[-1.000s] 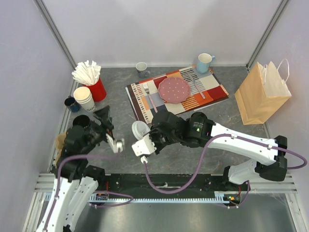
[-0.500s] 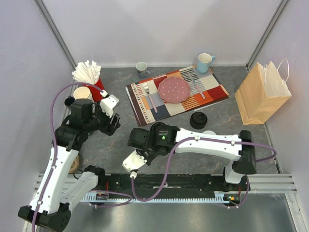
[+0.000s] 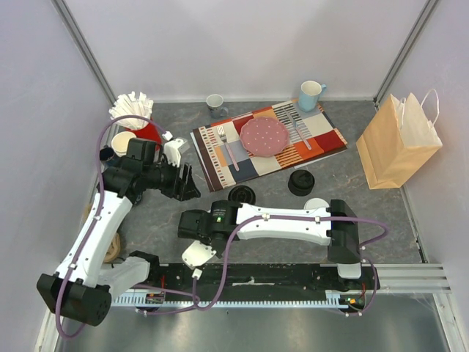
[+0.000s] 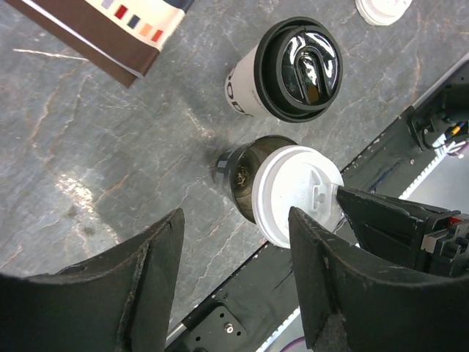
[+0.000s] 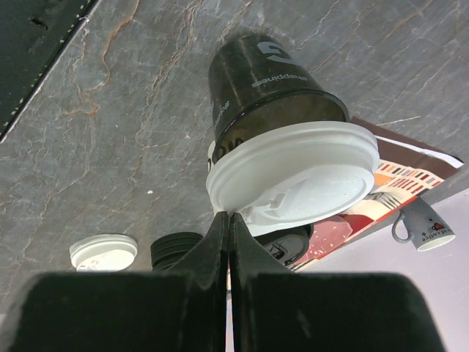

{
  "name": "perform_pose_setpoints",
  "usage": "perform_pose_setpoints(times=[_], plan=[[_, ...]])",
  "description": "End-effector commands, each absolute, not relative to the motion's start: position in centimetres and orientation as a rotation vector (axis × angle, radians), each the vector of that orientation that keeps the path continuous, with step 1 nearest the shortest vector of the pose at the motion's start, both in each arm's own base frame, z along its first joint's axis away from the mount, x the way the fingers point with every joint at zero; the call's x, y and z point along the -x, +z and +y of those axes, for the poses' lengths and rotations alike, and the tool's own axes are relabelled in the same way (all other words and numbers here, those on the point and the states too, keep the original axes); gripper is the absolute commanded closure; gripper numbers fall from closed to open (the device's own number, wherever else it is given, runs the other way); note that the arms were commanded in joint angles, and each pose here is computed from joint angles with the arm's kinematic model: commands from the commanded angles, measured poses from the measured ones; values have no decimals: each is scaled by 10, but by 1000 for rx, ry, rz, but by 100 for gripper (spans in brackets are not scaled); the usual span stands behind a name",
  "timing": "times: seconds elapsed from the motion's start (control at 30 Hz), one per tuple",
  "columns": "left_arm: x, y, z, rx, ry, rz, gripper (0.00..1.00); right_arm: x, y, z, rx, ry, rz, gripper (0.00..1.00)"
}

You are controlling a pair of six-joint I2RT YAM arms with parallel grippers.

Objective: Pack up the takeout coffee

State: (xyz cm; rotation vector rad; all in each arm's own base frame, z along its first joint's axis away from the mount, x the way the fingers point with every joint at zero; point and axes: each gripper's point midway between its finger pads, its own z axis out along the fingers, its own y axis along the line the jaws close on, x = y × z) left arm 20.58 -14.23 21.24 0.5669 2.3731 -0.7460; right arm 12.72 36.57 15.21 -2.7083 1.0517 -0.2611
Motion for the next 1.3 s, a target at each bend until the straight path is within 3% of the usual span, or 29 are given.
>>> perform_pose_setpoints(times=[0.0, 0.1, 1.27], plan=[[-207, 196, -157, -562, -863, 2360, 40, -128, 157, 361, 2724, -291, 1065, 100], [-214, 187, -154, -554, -820, 2374, 44, -129, 154, 361, 2738, -308, 1055, 100], [-215, 175, -175, -528, -943, 2401, 45, -144, 138, 366, 2802, -423, 1049, 100]])
